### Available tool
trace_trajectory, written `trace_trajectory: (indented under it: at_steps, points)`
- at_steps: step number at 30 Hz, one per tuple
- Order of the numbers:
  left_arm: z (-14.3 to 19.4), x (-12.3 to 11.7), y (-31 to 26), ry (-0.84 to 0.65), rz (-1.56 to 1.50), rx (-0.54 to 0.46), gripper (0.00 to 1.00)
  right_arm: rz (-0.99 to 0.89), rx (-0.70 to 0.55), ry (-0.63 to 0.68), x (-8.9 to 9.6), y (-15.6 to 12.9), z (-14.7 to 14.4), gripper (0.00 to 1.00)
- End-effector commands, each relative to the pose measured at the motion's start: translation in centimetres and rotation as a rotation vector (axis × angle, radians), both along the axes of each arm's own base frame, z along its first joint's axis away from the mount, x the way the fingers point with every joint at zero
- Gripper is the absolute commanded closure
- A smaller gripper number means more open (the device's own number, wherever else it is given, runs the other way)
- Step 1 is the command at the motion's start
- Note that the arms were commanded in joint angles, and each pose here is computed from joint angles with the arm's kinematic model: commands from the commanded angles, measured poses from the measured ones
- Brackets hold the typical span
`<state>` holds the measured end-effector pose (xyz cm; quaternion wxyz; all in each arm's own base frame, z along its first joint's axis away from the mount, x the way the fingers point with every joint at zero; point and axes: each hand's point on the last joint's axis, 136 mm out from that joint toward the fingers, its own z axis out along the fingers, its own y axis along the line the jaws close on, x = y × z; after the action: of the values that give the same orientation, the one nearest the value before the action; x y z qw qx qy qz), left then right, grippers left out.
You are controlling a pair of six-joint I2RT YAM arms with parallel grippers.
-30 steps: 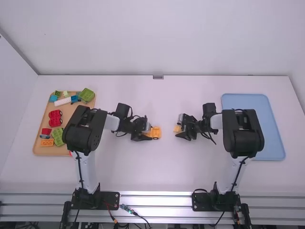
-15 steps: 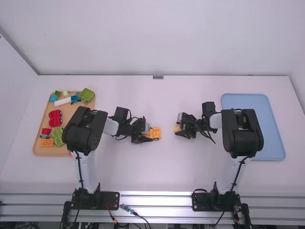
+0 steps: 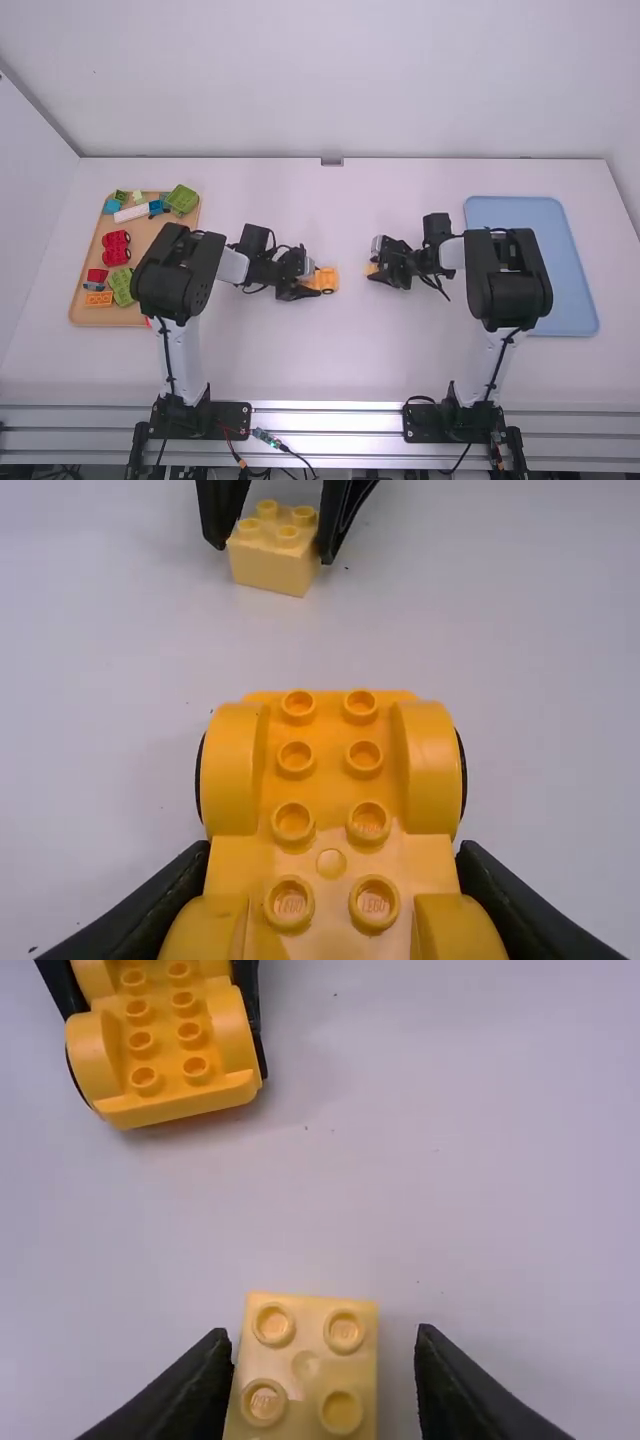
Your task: Assemble lego blocks to make yellow taxi
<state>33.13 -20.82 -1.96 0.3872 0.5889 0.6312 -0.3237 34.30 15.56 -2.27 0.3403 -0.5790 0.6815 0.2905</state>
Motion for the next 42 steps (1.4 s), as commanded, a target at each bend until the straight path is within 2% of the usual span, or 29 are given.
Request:
trace_trajectory:
  at_steps: [1,3,11,21,25,35,42]
  points:
    - [-3.7,-0.6,1.8,0.031,0.060,0.161,0.69,0.004,0.005,0.013,0.1,0.2,-0.2,0.59]
    - [-3.6,-0.4,1.8,0.029,0.061,0.161,0.70,0.011,0.004,0.011,0.0,0.2,-0.2,0.64]
    - [-3.6,-0.4,1.8,0.030,0.060,0.161,0.71,0.011,0.004,0.011,0.0,0.2,-0.2,0.73]
    - [-3.7,-0.7,1.4,0.030,0.049,0.170,0.73,0.041,0.073,-0.003,-0.1,1.0,1.0,0.72]
    - [-4.4,-0.7,1.2,0.015,0.049,0.226,0.76,0.078,0.098,0.033,-0.2,2.2,2.3,0.73]
    - [-4.4,-0.6,0.9,0.039,0.073,0.222,0.77,0.248,0.088,0.043,-1.9,5.2,4.4,0.85]
    - [-4.4,-0.7,0.9,0.042,0.073,0.223,0.78,0.300,0.091,0.033,-2.8,7.1,4.4,0.89]
